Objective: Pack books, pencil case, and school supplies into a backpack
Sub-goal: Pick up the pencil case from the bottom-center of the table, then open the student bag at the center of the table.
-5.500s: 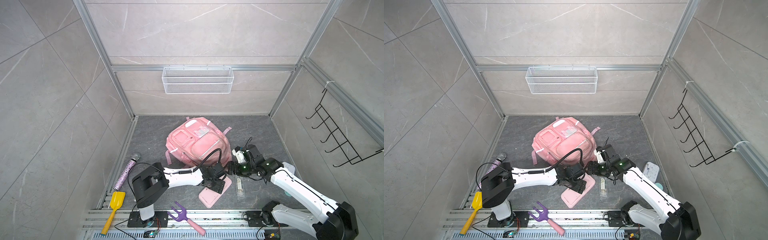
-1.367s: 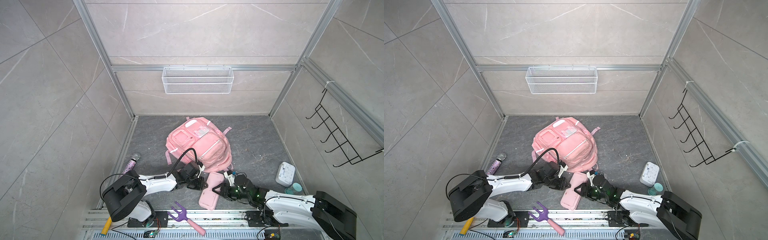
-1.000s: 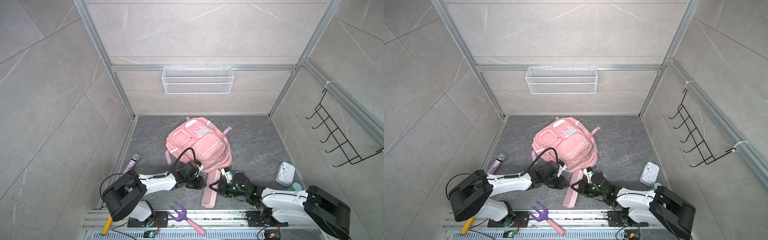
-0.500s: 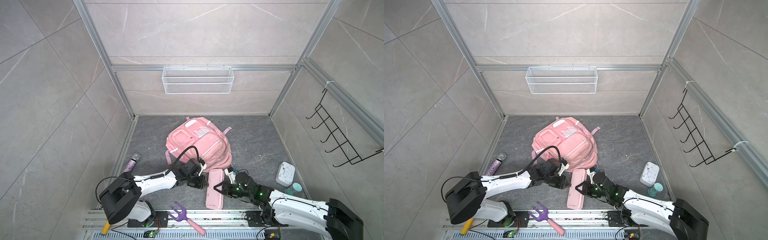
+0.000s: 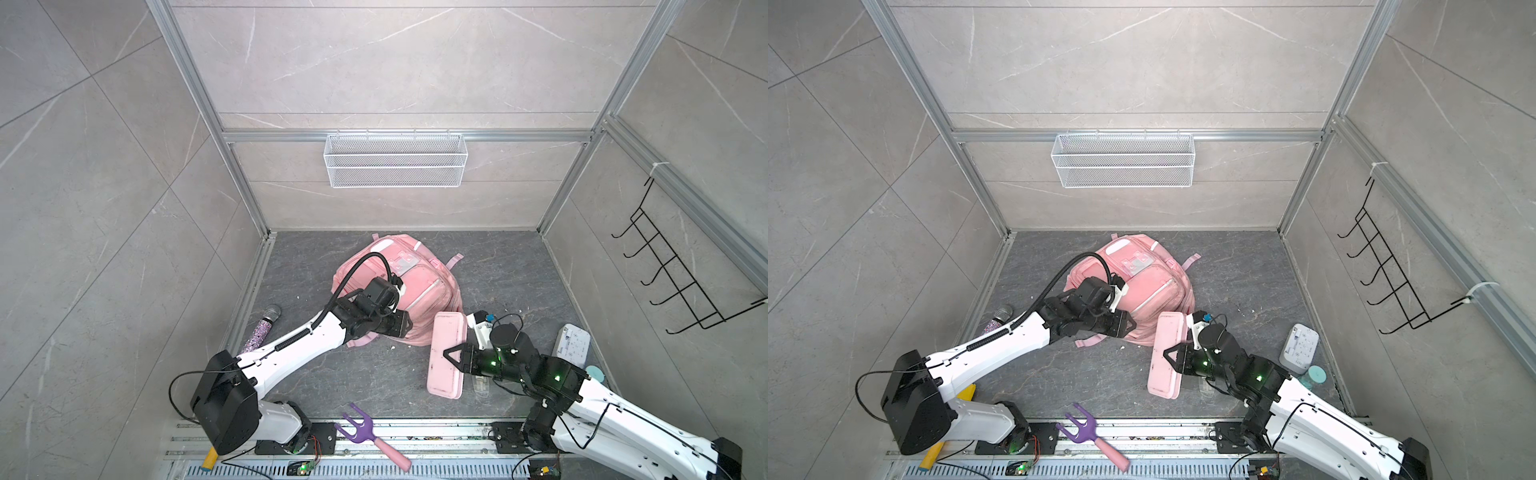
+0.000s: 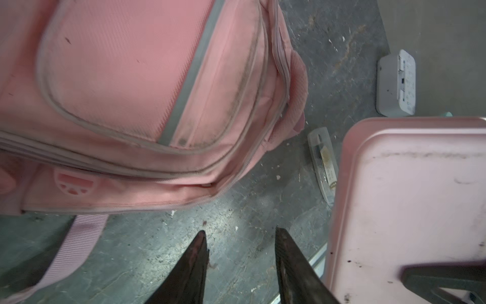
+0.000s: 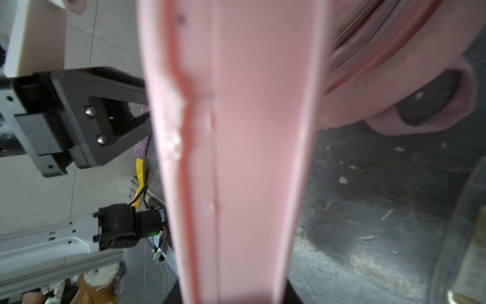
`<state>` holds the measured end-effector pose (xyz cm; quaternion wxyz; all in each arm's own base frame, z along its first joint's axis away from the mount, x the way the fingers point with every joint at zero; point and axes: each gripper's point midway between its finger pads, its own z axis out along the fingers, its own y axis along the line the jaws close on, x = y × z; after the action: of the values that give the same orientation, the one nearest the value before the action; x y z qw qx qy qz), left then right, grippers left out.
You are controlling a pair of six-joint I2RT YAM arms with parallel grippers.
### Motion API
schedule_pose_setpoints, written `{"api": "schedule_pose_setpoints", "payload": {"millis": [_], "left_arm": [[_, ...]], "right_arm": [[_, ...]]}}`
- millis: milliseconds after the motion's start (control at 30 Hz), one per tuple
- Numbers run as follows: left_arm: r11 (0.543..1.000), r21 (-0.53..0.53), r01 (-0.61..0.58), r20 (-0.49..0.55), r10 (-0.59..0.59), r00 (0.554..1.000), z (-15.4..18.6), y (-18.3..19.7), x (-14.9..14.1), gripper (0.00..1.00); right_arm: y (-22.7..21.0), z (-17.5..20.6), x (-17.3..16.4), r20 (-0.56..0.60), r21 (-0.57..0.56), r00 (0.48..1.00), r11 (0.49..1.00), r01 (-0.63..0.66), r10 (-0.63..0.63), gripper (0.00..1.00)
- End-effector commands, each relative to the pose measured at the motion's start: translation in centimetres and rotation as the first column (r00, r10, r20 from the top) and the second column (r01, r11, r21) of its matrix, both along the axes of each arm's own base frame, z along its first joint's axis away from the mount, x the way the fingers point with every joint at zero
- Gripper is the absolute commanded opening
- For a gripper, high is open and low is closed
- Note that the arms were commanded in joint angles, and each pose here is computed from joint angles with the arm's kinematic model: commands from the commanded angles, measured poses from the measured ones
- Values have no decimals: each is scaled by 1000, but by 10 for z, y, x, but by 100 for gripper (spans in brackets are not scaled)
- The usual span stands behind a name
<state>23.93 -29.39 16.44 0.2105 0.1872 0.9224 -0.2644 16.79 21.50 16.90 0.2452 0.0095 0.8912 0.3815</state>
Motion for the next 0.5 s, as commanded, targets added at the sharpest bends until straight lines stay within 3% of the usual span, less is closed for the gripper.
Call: {"api": "schedule_pose_setpoints", "payload": {"millis": [0, 167, 467], "left_arm": [[995, 103, -4, 64, -2, 998, 6, 2, 20, 46], [975, 223, -2, 83, -17, 996, 1, -8, 48, 48], [916, 398, 40, 121, -95, 988, -16, -43, 75, 50]], "right_arm": [[-22, 12, 21, 61, -66, 995, 995, 80, -76, 14], [-49, 25, 59, 39, -44, 981, 981, 191, -189, 11], [-64, 34, 120, -57, 76, 978, 975, 207, -203, 8]]}}
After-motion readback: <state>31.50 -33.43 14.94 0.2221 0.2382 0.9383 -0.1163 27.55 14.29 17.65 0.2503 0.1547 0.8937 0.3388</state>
